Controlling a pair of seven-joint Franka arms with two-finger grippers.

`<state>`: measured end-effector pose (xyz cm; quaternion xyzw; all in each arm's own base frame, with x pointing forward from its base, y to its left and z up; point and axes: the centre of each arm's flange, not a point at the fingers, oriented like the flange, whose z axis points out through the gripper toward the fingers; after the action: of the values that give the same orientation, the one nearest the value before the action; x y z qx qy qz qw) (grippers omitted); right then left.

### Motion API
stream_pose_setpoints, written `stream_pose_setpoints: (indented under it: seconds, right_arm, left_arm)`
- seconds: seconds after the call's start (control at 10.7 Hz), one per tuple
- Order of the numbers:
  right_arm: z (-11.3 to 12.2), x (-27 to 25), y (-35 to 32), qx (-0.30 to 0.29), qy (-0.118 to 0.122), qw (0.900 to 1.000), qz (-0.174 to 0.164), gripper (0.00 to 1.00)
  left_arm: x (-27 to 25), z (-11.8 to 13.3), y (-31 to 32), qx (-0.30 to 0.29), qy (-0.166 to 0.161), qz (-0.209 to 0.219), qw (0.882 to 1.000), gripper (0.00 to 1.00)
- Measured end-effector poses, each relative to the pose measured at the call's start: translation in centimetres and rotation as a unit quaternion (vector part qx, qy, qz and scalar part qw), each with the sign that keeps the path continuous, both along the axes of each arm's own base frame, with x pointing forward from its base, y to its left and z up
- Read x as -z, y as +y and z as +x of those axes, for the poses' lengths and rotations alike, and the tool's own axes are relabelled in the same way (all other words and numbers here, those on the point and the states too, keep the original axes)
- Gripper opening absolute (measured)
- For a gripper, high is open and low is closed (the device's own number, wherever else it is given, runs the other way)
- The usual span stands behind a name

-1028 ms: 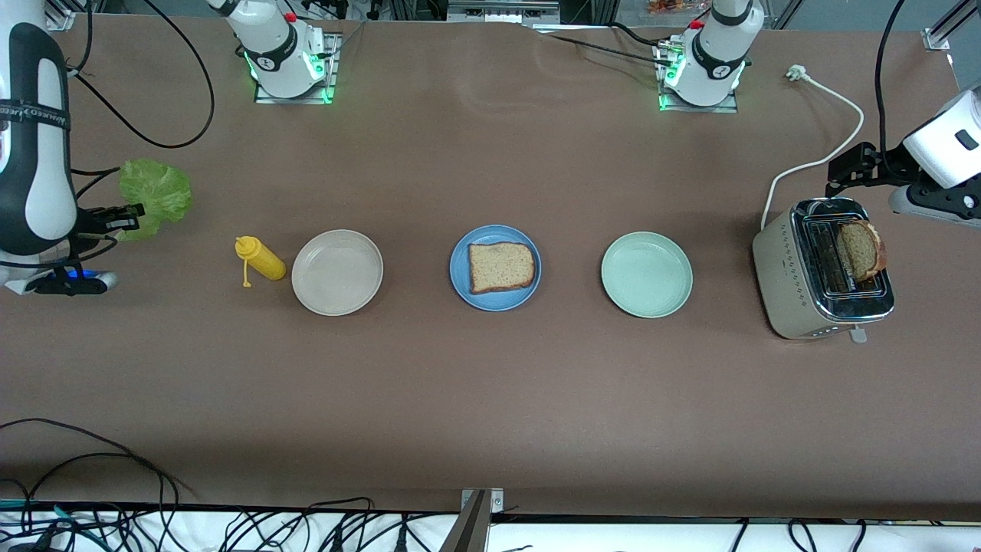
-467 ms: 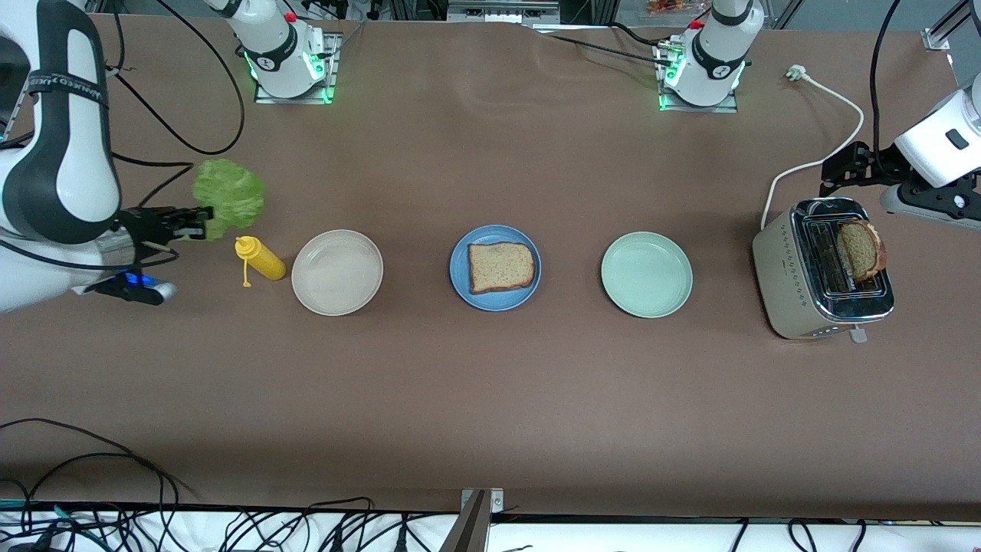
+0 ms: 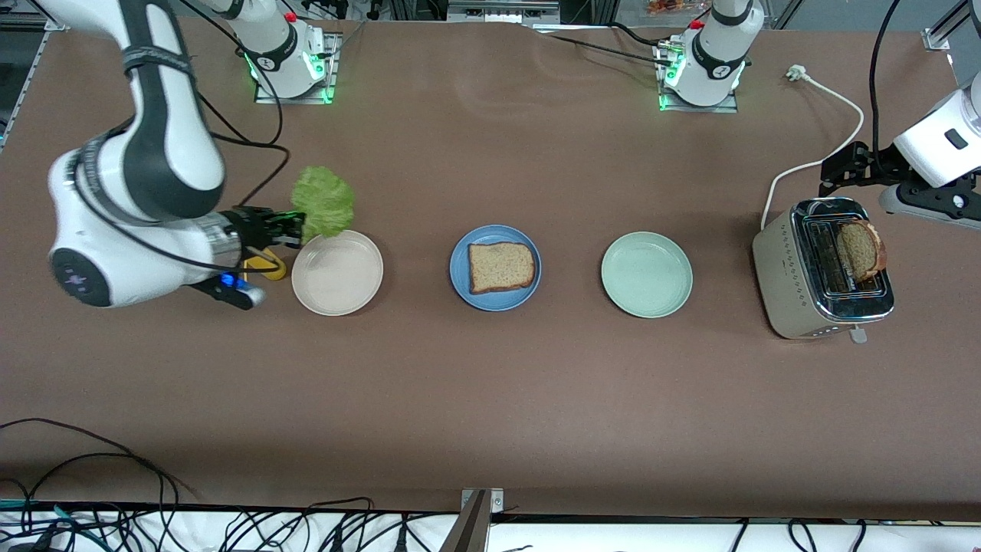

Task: Make sandwich in blue plate with both arms
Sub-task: 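Carry the lettuce leaf over the bread on the blue plate, then lower the lettuce onto the bread and open the right gripper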

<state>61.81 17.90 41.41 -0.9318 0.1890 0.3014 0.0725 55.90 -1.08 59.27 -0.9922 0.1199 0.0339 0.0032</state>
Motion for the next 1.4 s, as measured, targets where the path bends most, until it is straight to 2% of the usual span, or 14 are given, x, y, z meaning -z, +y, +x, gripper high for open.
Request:
stream_pose_setpoints:
  seconds: [0.37,0.56,0.75,1.03,1.4]
  right_arm:
    - [-0.4,2.5,11.6,0.084,-0.048,0.995,-0.018,0.04]
    - [-1.0,6.4,17.6,0.123,-0.078,0.989,-0.033,0.04]
    - [-2.7,11.5,23.6,0.159,-0.1,0.981,-0.05,0.04]
    - [-5.5,16.4,29.2,0.188,-0.117,0.973,-0.057,0.04]
    - [-5.2,16.8,29.0,0.196,-0.119,0.972,-0.06,0.04]
  left_arm:
    - [0.1,0.1,-0.1,0.001,0.001,0.0,1.0,1.0]
    - [0.2,0.1,-0.1,0.001,0.001,0.0,1.0,1.0]
    - [0.2,0.1,-0.2,0.001,0.001,0.0,1.0,1.0]
    - [0.2,0.1,-0.2,0.001,0.001,0.0,1.0,1.0]
    - [0.0,0.2,-0.2,0.001,-0.001,0.0,1.0,1.0]
